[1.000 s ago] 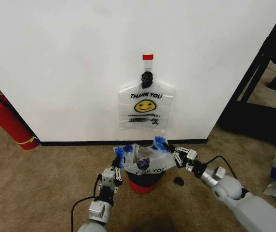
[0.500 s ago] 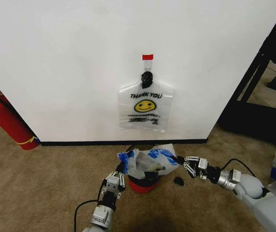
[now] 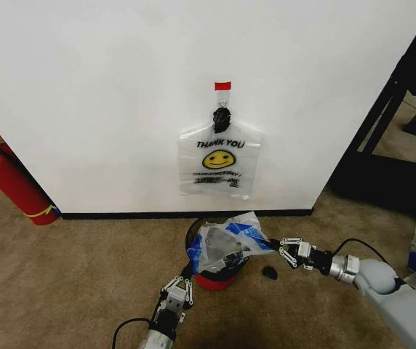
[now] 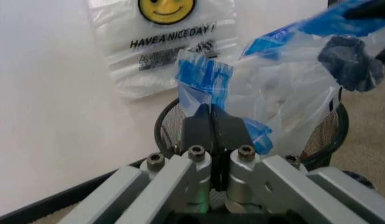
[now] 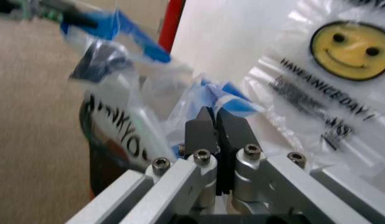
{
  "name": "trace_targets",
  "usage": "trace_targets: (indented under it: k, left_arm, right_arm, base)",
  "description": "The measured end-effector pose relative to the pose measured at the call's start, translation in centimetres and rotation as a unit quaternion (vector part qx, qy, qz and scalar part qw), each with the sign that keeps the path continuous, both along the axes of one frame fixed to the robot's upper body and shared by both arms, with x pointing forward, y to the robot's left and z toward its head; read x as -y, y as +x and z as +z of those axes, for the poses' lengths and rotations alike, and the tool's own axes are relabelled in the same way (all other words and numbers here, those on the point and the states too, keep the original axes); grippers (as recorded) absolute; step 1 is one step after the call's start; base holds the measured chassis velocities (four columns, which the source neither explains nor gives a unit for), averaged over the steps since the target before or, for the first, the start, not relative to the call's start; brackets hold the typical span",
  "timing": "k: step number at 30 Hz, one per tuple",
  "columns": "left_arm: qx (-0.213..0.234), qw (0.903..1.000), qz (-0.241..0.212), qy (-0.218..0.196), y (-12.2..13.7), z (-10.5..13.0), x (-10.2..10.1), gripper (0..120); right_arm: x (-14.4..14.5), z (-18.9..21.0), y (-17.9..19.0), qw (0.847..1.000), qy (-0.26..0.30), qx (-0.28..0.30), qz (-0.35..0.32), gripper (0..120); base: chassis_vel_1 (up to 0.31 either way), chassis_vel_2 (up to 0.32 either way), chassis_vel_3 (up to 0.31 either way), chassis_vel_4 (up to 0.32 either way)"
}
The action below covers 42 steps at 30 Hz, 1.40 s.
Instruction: Pick up the garbage bag from the wall and place it over the trash bin.
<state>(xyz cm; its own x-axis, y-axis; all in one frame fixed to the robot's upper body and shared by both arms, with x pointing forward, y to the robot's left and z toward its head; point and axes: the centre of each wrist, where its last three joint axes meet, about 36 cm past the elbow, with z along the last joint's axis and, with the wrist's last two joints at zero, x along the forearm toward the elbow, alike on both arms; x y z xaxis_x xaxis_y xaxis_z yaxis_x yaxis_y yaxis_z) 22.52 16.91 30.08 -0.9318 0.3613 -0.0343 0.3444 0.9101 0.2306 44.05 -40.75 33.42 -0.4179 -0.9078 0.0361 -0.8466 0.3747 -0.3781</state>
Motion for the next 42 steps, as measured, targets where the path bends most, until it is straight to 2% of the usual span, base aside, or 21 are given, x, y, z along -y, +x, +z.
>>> trace_targets:
  k: [2, 5, 10, 18, 22, 28, 29, 32, 42]
  left_arm:
    - [0.003, 1.0, 0.001, -0.001, 0.4, 0.0, 0.0, 0]
    - [0.04, 0.9992, 0.01, 0.0, 4.2, 0.6, -0.4, 0]
    - [0.049, 0.9988, 0.003, 0.0, 5.7, 0.7, -0.8, 0]
    - [0.041, 0.9977, -0.051, 0.012, 4.9, -0.9, -1.9, 0]
    - [0.044, 0.9949, -0.084, 0.034, 5.5, -1.8, -3.4, 0]
    - [0.077, 0.9828, -0.143, 0.088, 8.8, -1.0, -7.4, 0]
    - [0.077, 0.9828, -0.143, 0.088, 8.8, -1.0, -7.4, 0]
    - [0.075, 0.9777, -0.172, 0.094, 9.5, -1.3, -9.1, 0]
    - [0.072, 0.9616, -0.238, 0.116, 9.4, -2.2, -11.0, 0]
  right_arm:
    - [-0.6, 0.0, 0.2, 1.0, 0.013, 0.004, -0.008, 0]
    - [-3.5, -0.6, 0.9, 0.997, 0.063, 0.019, -0.05, 0]
    - [-4.5, -1.7, 0.8, 0.995, 0.076, 0.014, -0.062, 0]
    - [-2.1, -2.4, -0.1, 0.999, 0.027, -0.016, -0.001, 0]
    - [-0.4, -2.2, -0.5, 1.0, 0.004, -0.024, 0.016, 0]
    - [0.5, -1.5, -1.5, 0.999, 0.0, -0.025, 0.027, 0]
    - [0.5, -1.5, -1.5, 0.999, 0.0, -0.025, 0.027, 0]
    - [1.1, -1.9, -2.1, 0.999, -0.01, -0.036, 0.04, 0]
    - [2.0, -3.3, -2.8, 0.998, -0.026, -0.042, 0.037, 0]
  base:
    - [0.0, 0.0, 0.0, 0.0]
    - [0.0, 0.0, 0.0, 0.0]
    - [0.0, 0.0, 0.0, 0.0]
    - [0.0, 0.0, 0.0, 0.0]
    - [0.0, 0.0, 0.0, 0.0]
    - [0.0, 0.0, 0.0, 0.0]
    - [0.0, 0.0, 0.0, 0.0]
    - [0.0, 0.0, 0.0, 0.0]
    - [0.0, 0.0, 0.0, 0.0]
